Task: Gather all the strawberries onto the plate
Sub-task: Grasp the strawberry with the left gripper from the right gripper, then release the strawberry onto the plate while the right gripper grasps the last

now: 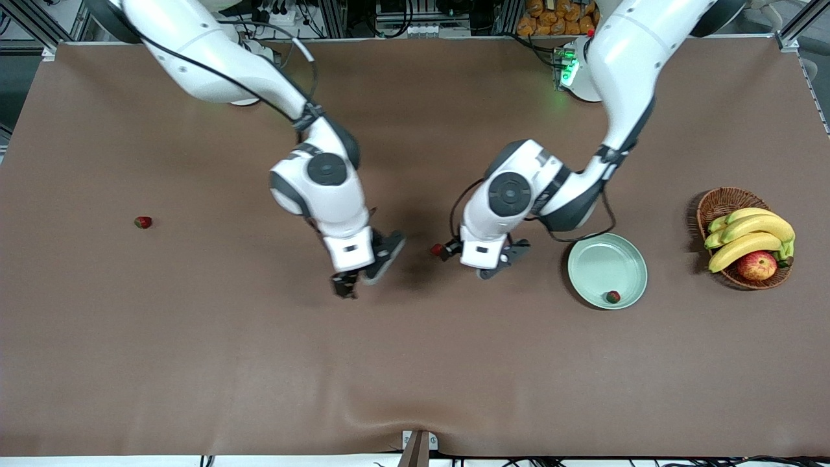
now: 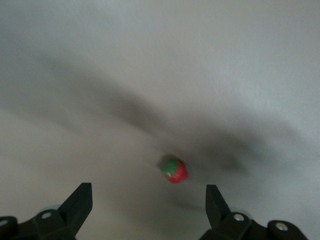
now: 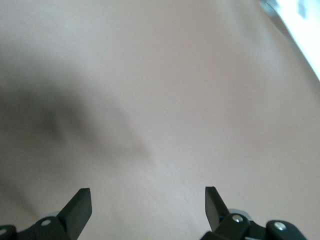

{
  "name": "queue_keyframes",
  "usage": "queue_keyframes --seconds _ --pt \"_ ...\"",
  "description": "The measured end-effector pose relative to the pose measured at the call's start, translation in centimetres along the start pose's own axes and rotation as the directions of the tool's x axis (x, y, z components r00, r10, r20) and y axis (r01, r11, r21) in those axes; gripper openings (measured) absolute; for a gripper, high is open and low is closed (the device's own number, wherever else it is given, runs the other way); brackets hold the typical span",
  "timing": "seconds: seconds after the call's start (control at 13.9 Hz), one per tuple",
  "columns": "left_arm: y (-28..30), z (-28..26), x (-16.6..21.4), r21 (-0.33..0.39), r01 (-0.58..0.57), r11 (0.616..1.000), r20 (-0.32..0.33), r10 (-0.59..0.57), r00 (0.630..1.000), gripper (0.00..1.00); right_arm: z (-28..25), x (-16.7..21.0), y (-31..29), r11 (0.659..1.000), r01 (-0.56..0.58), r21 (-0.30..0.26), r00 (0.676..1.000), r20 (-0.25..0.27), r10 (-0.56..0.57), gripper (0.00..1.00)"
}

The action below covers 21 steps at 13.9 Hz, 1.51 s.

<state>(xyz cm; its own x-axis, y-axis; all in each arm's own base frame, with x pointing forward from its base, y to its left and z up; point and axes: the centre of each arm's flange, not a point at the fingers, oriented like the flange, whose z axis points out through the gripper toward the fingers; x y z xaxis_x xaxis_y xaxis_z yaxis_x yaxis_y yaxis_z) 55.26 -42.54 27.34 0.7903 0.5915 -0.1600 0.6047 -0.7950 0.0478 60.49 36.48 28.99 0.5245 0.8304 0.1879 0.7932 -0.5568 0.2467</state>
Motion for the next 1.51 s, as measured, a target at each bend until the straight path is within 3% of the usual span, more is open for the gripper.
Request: queue_keyframes --seconds 0.22,0.36,0.5,0.79,0.93,1.01,1.15,1.22,1.37,1.51 --pt "1.1 3.2 -1.9 0.021 0.042 0.999 -0.032 -0.041 0.999 0.89 0.5 -4.4 4.3 0.977 -0.213 -0.027 0.973 0.085 0.214 1.00" --pt "1.8 5.5 -2.9 0.034 0.063 0.997 -0.073 -0.060 0.996 0.85 0.9 -7.1 7.0 0.939 -0.339 -0.063 0.925 0.158 0.345 1.00" --pt "2.3 7.1 -3.6 0.038 0.066 0.997 -0.088 -0.063 0.994 0.79 0.5 -10.0 10.1 0.889 -0.446 -0.104 0.858 0.234 0.458 1.00" --pt "2.3 8.7 -3.2 0.039 0.073 0.997 -0.086 -0.070 0.994 0.70 -2.4 -17.5 17.0 0.744 -0.655 -0.133 0.661 0.375 0.650 1.00" --pt "2.2 9.2 -3.2 0.041 0.074 0.996 -0.084 -0.070 0.994 0.64 -3.0 -22.7 20.5 0.656 -0.739 -0.155 0.546 0.433 0.717 1.00" --pt "2.3 9.3 -3.2 0.040 0.074 0.996 -0.083 -0.070 0.994 0.58 -2.9 -25.5 22.2 0.607 -0.779 -0.160 0.487 0.455 0.745 1.00" --pt "2.3 9.2 -3.1 0.035 0.073 0.997 -0.084 -0.070 0.994 0.36 -2.3 -31.9 25.0 0.513 -0.838 -0.186 0.370 0.496 0.785 1.00" --pt "2.5 9.0 -3.0 0.027 0.074 0.997 -0.085 -0.071 0.994 0.33 -1.9 -35.1 26.0 0.471 -0.859 -0.200 0.319 0.511 0.798 1.00" --pt "3.0 7.1 -1.5 -0.010 0.091 0.996 -0.098 -0.091 0.991 0.33 -0.9 -40.8 26.9 0.401 -0.888 -0.225 0.229 0.540 0.810 1.00" --pt "2.9 3.2 1.8 -0.046 0.103 0.994 -0.118 -0.108 0.987 0.33 0.1 -46.0 27.2 0.345 -0.909 -0.234 0.164 0.562 0.811 1.00"
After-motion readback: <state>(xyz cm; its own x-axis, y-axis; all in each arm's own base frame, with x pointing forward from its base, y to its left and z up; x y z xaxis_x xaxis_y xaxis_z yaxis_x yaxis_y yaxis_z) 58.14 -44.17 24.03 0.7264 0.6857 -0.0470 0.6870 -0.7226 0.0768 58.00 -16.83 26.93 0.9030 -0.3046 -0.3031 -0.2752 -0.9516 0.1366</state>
